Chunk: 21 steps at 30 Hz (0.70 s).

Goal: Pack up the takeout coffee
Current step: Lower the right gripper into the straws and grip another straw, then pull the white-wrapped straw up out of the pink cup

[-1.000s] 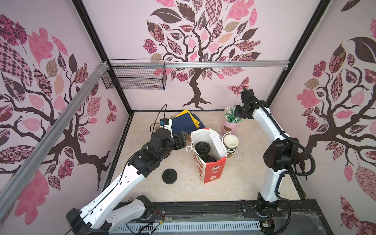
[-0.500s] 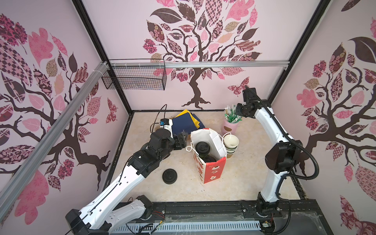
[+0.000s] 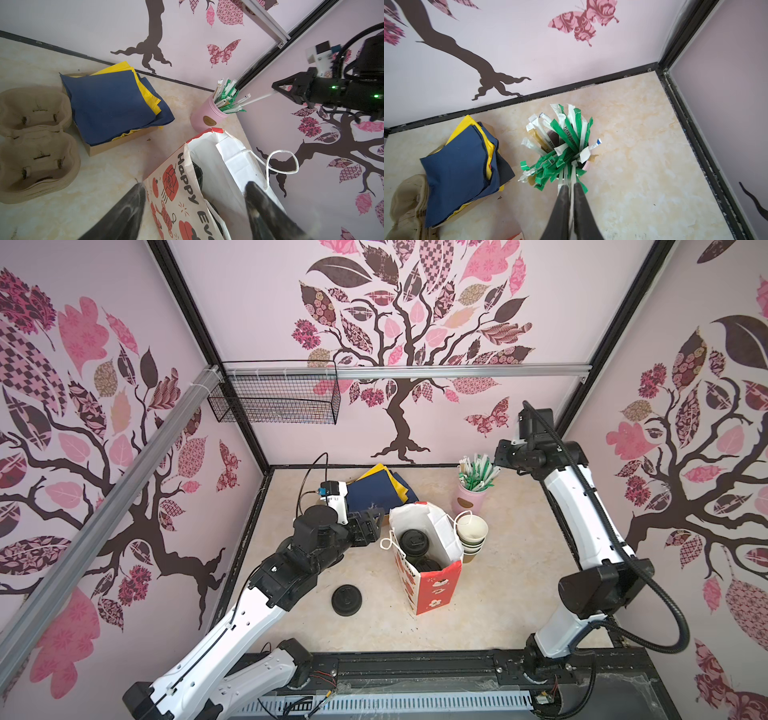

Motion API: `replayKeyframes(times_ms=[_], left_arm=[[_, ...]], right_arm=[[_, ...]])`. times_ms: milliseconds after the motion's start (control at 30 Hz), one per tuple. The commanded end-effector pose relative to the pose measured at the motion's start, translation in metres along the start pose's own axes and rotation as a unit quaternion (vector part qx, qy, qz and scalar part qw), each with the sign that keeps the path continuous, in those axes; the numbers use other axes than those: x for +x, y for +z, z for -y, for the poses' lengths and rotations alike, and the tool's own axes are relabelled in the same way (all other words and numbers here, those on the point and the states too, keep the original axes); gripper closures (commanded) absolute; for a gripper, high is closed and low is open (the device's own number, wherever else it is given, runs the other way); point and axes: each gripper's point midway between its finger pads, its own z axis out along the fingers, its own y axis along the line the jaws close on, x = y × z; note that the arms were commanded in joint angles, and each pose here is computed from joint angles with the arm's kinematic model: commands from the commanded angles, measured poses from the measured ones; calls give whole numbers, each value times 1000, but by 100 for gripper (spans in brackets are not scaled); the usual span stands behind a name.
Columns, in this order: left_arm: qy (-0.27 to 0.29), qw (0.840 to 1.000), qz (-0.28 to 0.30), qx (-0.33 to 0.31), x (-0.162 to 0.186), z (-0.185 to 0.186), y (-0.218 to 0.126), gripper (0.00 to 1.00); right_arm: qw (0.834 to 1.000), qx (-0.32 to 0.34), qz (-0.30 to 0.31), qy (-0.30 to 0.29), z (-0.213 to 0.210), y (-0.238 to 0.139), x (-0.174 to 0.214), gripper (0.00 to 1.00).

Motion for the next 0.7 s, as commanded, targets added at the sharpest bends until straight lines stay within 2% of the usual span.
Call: replayKeyframes(times_ms=[0,267,400,500,667], left_arm=[[-1,1000,-9,9,8,-1,-1,22],[13,999,-36,37,16,9,-1,22],[14,998,-50,34,21,8,-3,22],[19,997,-59,36,25,8,-2,22],[23,996,-80,44,32,11,5,22]], right_arm=[[998,-16,54,-12,-2,-60,-26,90],[988,-55,146,-6,-7,-138,-58,93],[967,-160,195,-18,-35,-191,-64,98],[944,-272,182,-42,-67,-216,-45,98],[922,-363,121,-60,-90,-229,-4,99]])
